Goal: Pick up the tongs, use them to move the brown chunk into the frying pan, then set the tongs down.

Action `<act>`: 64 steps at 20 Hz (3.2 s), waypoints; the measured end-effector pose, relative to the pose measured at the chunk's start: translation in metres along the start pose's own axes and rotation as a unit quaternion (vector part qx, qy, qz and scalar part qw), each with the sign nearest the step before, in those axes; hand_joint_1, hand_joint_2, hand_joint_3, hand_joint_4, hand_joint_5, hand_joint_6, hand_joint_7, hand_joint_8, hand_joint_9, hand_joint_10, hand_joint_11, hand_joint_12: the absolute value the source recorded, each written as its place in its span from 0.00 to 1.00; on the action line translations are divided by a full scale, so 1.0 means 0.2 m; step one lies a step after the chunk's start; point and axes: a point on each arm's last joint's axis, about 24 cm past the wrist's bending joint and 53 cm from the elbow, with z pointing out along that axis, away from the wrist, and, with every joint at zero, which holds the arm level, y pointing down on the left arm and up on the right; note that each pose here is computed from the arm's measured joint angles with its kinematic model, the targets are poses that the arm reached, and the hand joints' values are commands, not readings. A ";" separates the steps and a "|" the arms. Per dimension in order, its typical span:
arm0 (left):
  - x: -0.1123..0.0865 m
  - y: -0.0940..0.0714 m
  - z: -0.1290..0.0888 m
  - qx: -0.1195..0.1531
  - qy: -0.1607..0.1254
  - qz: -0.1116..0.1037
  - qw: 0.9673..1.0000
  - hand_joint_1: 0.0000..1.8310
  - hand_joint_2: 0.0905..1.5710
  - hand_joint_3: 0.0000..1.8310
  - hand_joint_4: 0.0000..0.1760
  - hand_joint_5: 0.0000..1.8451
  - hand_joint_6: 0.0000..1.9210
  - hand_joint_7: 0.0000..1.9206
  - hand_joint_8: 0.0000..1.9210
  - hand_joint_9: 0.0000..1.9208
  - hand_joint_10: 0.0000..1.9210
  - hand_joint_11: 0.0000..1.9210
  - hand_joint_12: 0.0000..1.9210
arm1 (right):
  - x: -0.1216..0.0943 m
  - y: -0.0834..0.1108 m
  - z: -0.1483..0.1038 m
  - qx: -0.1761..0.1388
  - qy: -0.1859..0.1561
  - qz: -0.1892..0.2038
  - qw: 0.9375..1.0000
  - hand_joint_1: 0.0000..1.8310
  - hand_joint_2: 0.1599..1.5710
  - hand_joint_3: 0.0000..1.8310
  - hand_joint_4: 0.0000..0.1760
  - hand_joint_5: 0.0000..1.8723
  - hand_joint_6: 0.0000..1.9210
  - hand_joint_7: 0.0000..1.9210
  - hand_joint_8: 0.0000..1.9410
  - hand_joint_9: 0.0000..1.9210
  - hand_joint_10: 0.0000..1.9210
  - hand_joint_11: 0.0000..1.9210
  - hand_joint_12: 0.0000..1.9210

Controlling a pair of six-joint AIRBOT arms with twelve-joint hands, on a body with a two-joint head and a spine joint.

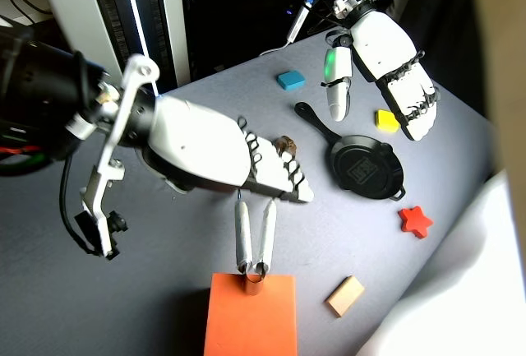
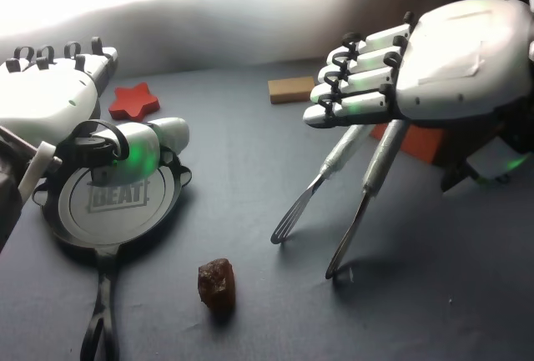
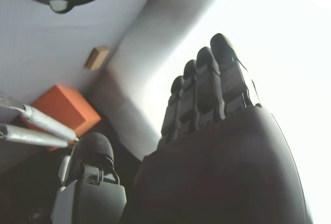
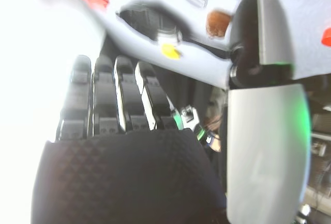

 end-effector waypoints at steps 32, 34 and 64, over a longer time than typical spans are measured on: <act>0.05 0.01 -0.05 -0.004 0.009 -0.015 1.000 0.00 0.77 0.00 0.04 0.00 0.00 0.06 0.00 0.07 0.00 0.00 0.25 | 0.22 -0.27 0.46 0.079 0.082 -0.024 0.993 0.54 0.52 0.00 0.00 0.00 0.00 0.00 0.00 0.00 0.00 0.00 0.00; 0.05 0.01 -0.05 -0.004 0.009 -0.015 1.000 0.00 0.77 0.00 0.03 0.01 0.00 0.06 0.00 0.07 0.00 0.00 0.24 | 0.22 -0.28 0.48 0.081 0.080 -0.024 0.993 0.56 0.51 0.00 0.00 0.00 0.00 0.00 0.00 0.00 0.00 0.00 0.00; 0.05 0.09 -0.07 -0.030 0.004 -0.010 1.000 0.00 0.77 0.00 0.06 0.02 0.00 0.07 0.00 0.08 0.00 0.00 0.27 | 0.26 -0.30 0.49 0.084 0.089 -0.011 0.992 0.60 0.72 0.02 0.00 0.43 0.57 0.54 0.07 0.39 0.38 0.25 0.81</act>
